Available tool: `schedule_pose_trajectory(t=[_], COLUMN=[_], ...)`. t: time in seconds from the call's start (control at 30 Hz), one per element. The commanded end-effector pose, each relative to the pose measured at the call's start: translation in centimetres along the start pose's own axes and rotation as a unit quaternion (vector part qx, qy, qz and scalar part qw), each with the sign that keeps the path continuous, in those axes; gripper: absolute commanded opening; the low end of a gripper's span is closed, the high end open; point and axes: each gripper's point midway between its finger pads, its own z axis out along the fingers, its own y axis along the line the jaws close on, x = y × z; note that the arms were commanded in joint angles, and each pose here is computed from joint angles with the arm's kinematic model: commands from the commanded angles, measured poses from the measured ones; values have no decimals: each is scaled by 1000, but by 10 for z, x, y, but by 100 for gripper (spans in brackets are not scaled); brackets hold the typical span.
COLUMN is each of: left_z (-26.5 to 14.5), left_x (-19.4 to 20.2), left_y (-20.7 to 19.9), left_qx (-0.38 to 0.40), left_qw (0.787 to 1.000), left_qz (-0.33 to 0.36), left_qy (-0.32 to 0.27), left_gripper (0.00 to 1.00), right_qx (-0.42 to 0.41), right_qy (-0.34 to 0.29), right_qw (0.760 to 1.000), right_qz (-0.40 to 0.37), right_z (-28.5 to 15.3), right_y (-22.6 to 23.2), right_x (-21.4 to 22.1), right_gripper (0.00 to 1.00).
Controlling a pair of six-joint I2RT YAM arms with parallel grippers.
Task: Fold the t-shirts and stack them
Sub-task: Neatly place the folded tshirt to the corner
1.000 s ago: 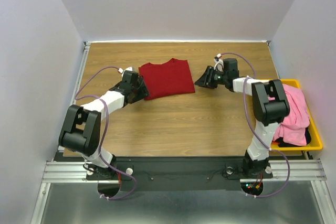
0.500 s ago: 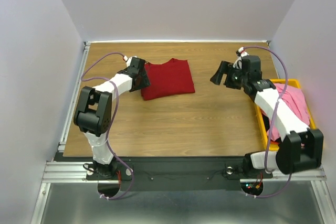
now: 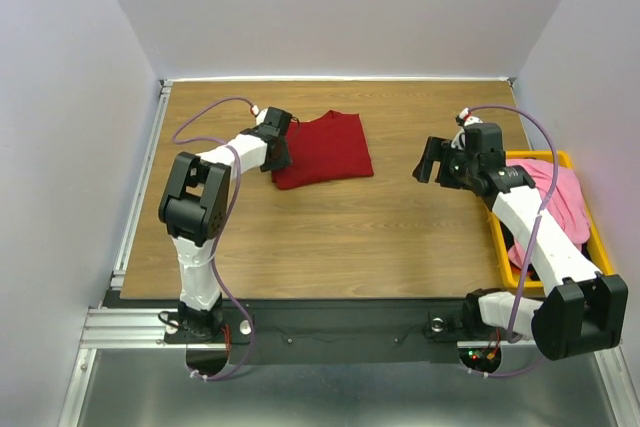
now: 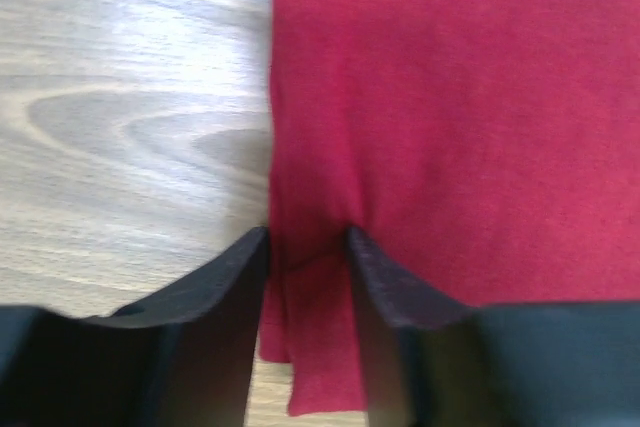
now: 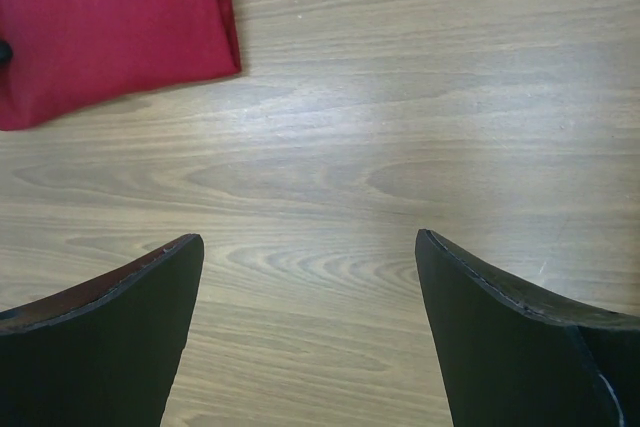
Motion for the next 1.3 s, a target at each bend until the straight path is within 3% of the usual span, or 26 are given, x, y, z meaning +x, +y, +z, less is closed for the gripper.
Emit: schedule_pose_trajectory(t=[0.0, 0.03, 0.13, 0.23, 0.27, 0.5, 0.63, 0.93, 1.27], left_z=[9, 9, 12, 15, 15, 27, 33, 18, 13], left_x=[31, 30, 26, 8, 1, -74, -117, -152, -190], left_y=[10, 14, 31, 56, 64, 137, 180, 288, 337], left_qx=[-30, -37, -61, -80, -87, -151, -224, -359, -457], left_qw=[999, 998, 997, 996, 996, 988, 974, 932, 886], left_qz=[20, 21, 27, 22, 22, 5, 13, -7, 32], left_qy=[38, 35, 33, 24, 19, -16, -33, -48, -77], left_gripper=[43, 35, 24, 1, 0, 0, 0, 3, 4], right_qx=[9, 9, 9, 7, 7, 20, 23, 20, 4], right_qy=[-21, -23, -25, -28, -29, -38, -42, -25, 4], right_qw=[1000, 1000, 999, 999, 999, 998, 998, 999, 999], right_qz=[-16, -20, -23, -28, -29, -45, -48, -44, -33], right_z=[-9, -10, -13, -16, -17, -23, -26, -27, -24], right_y=[0, 0, 0, 2, 2, -1, -1, 4, 15], right_x=[-11, -13, -15, -18, -18, -25, -30, -34, -40], right_gripper=[93, 93, 93, 93, 93, 93, 92, 92, 91])
